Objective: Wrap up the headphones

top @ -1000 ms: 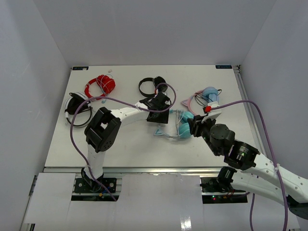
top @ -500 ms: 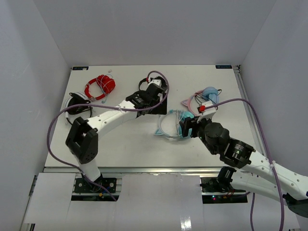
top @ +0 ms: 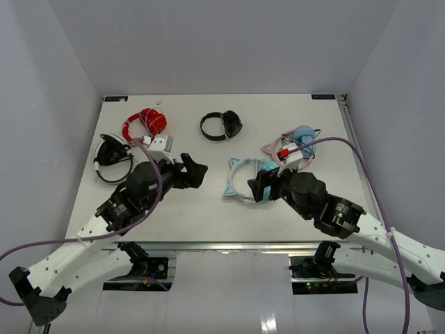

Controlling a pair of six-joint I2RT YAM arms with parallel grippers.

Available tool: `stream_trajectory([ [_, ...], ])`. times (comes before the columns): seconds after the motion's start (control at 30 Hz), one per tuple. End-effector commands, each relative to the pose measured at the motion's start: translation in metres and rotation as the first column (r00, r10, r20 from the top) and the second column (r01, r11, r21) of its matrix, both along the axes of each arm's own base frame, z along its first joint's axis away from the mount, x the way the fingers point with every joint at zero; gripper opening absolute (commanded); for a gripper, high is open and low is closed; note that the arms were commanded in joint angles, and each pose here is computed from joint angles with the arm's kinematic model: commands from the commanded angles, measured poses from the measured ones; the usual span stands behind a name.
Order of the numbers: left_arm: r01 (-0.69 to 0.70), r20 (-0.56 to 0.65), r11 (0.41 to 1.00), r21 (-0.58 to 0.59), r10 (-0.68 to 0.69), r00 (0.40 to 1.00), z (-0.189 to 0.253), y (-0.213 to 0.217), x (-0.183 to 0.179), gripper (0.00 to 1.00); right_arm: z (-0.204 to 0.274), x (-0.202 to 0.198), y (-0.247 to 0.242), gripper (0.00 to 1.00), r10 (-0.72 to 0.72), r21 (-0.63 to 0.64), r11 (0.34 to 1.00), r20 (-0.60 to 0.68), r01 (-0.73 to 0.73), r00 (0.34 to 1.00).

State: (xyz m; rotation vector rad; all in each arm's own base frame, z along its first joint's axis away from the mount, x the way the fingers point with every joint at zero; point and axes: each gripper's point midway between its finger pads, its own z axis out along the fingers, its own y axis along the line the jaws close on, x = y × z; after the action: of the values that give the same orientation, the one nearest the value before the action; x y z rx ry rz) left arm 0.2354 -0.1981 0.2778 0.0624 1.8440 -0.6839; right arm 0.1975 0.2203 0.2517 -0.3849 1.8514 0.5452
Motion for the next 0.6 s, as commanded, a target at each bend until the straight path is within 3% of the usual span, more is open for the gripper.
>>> stream_trajectory([
  [0.0,-0.023,0.037,0.998,-0.063,0.026,0.999,-0.016,0.011,-0.008,0.98,0.002,0.004,-0.011,0.9,-0.08,0.058,0.995,-0.012,0.081,0.997],
  [0.17,0.065,0.093,0.993,-0.101,-0.055,0.994,-0.026,0.002,-0.018,0.98,-0.004,0.006,-0.018,0.9,-0.108,0.044,0.993,-0.003,0.108,0.994],
  [0.57,0.083,0.116,0.992,-0.098,-0.072,0.991,-0.028,0.0,-0.019,0.98,-0.013,0.005,-0.019,0.9,-0.109,0.037,0.993,-0.004,0.109,0.994],
])
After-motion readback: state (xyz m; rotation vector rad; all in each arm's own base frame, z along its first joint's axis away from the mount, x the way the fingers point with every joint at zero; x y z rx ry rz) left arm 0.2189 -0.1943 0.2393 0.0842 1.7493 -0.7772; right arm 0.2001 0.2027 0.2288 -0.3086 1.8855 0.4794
